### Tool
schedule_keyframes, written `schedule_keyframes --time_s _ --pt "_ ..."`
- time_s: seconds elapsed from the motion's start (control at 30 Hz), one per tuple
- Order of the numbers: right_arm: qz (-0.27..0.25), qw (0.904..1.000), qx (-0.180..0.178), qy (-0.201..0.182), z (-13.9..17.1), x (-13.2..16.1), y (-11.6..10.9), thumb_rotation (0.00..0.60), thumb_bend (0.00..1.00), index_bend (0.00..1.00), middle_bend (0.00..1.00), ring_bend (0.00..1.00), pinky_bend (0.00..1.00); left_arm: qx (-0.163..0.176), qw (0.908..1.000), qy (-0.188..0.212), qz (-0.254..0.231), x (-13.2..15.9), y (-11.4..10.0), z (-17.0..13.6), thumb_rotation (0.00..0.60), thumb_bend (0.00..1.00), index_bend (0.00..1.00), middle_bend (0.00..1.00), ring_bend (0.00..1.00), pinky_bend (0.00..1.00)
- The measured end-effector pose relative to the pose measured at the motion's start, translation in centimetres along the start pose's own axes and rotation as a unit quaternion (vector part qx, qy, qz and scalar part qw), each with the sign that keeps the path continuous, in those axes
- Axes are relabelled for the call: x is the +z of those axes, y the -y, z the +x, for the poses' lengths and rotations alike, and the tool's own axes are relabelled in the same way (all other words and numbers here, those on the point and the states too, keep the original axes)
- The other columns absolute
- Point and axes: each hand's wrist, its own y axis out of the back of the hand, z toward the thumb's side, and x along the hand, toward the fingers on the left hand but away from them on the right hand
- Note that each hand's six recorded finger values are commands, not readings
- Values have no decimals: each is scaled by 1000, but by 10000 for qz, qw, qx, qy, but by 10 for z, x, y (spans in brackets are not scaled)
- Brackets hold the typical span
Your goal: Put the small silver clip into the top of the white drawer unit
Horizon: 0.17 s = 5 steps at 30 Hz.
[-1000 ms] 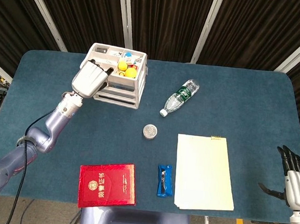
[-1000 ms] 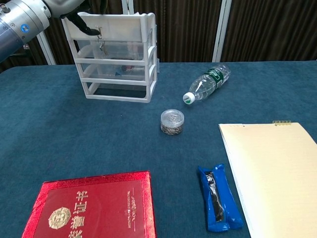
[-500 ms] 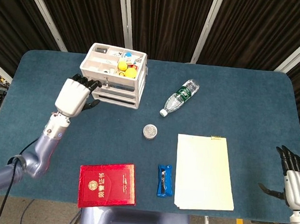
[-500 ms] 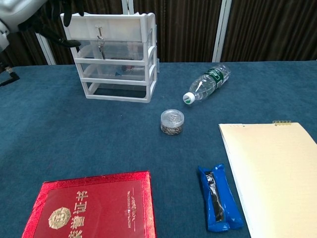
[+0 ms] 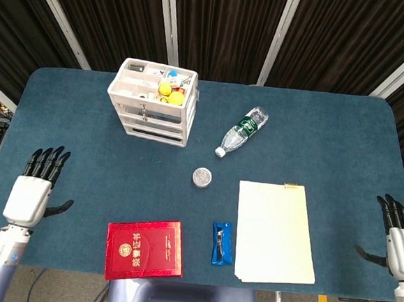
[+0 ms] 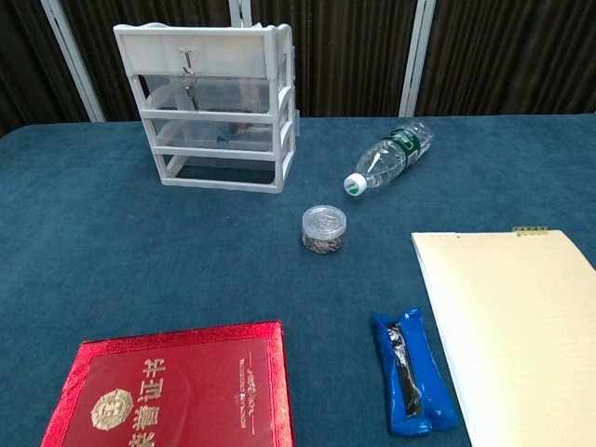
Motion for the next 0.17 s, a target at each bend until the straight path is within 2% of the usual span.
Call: schedule_keyframes --time_s 0.17 --pt "19 9999 -99 -19 0 0 0 600 11 0 0 0 0 -138 9997 -192 -109 -15 -1 -24 600 14 0 0 0 0"
